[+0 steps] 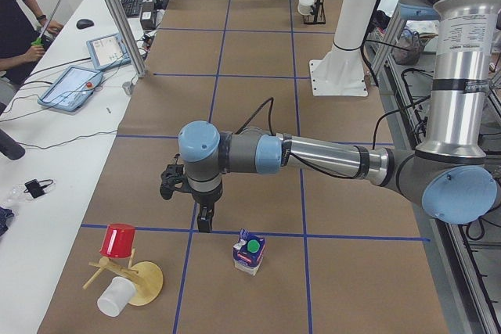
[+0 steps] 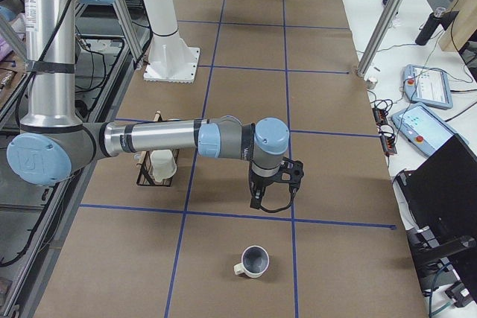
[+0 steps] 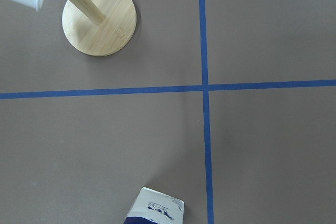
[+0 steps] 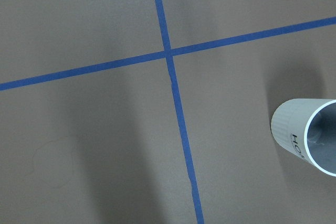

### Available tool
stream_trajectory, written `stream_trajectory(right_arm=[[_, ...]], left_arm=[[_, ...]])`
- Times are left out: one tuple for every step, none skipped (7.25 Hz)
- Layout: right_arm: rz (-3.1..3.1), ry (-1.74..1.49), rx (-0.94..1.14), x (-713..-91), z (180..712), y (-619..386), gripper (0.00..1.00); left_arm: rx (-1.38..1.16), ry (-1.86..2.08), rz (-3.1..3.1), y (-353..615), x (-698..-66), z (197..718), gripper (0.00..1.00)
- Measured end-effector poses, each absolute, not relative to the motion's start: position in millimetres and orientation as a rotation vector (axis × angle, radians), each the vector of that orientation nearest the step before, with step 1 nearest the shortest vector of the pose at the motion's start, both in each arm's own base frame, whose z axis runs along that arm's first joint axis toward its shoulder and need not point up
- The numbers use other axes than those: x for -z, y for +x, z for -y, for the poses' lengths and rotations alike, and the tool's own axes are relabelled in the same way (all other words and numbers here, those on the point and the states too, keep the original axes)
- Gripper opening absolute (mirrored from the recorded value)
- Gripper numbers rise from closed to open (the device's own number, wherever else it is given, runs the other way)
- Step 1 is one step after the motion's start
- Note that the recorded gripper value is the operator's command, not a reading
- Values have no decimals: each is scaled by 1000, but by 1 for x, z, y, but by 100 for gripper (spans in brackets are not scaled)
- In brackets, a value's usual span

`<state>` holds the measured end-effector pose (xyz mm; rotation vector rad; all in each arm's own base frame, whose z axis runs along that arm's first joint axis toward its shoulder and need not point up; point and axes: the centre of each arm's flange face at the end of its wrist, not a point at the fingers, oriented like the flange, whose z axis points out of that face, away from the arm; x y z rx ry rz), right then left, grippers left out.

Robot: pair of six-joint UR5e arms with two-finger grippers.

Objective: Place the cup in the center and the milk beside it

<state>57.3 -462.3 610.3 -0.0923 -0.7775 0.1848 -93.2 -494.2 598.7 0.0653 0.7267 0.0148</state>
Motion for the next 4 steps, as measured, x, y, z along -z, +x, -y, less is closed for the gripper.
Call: stream_trajectory(right_arm=[[777, -90, -184, -609, 463, 57, 100], [777, -89, -183, -609, 464, 57, 100], [777, -88, -183, -609, 464, 57, 100], [776, -90, -185, -610, 464, 57, 100]], left_arm=[[-15, 67, -726, -93, -598, 496, 99], [-16, 70, -727, -93, -596, 496, 99], [-16, 71, -729, -93, -594, 497, 99], [-14, 71, -729, -93, -594, 496, 99]])
